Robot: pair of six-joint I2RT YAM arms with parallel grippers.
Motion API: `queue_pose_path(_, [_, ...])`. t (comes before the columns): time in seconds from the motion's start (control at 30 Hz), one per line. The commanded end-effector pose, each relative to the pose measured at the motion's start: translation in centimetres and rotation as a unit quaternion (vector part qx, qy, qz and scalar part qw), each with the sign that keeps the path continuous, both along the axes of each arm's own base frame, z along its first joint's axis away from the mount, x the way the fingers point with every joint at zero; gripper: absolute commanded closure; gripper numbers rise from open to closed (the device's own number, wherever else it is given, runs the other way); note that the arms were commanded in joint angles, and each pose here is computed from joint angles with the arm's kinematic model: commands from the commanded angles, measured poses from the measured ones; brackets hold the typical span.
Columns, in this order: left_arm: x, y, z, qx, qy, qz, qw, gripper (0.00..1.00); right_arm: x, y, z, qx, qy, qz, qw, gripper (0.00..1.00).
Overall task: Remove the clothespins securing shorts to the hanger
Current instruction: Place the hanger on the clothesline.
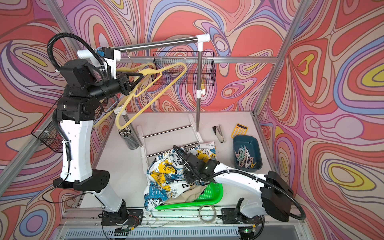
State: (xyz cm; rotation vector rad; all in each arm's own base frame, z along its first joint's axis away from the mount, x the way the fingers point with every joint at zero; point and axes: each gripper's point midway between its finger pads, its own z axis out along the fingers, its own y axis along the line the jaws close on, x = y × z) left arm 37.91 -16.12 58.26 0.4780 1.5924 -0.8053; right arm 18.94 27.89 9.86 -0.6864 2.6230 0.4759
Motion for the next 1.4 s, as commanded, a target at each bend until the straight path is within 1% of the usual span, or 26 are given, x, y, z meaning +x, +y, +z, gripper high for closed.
queue_pose_path(0.0, [-2.5,-0.3,3.2,-0.004,-0.077,-0.029,0.997,1.00,0.0,0.9,-0.3,0.006,0.013,0.006,1.000,1.00])
queue_pose_path(0.1, [-2.9,0.1,4.0,-0.008,-0.096,-0.015,0.995,1.00,0.0,1.1,-0.3,0.005,0.014,0.011,1.000,1.00])
queue_pose_path(0.2, [-2.7,0.4,4.1,-0.002,-0.101,-0.003,0.995,1.00,0.2,1.3,-0.2,0.003,0.013,0.014,1.000,1.00])
queue_pose_path(0.33, [-3.1,0.2,4.4,-0.002,-0.115,-0.013,0.993,1.00,0.3,1.3,-0.3,0.000,0.014,0.014,1.000,1.00])
queue_pose_path(0.47, [-2.3,0.7,4.5,-0.002,-0.117,0.010,0.993,1.00,0.3,1.4,-0.3,0.002,0.016,0.013,1.000,1.00])
queue_pose_path(0.7, [0.0,1.3,4.4,-0.016,-0.103,0.031,0.994,1.00,0.3,1.4,-0.4,0.002,0.019,0.010,1.000,1.00])
queue_pose_path(0.87, [1.9,2.2,3.7,-0.029,-0.083,0.043,0.995,1.00,0.2,1.4,-0.4,0.006,0.021,0.008,1.000,1.00])
queue_pose_path(1.07, [3.9,3.6,3.1,-0.062,-0.054,0.042,0.996,1.00,0.2,1.4,-0.5,0.007,0.022,0.008,1.000,1.00])
queue_pose_path(1.23, [4.1,3.5,2.0,-0.067,-0.037,0.039,0.996,1.00,0.2,1.6,-0.7,0.007,0.025,0.009,1.000,1.00])
queue_pose_path(1.37, [3.6,4.0,1.1,-0.072,-0.026,0.056,0.995,1.00,0.3,1.8,-0.9,0.006,0.027,0.012,1.000,1.00])
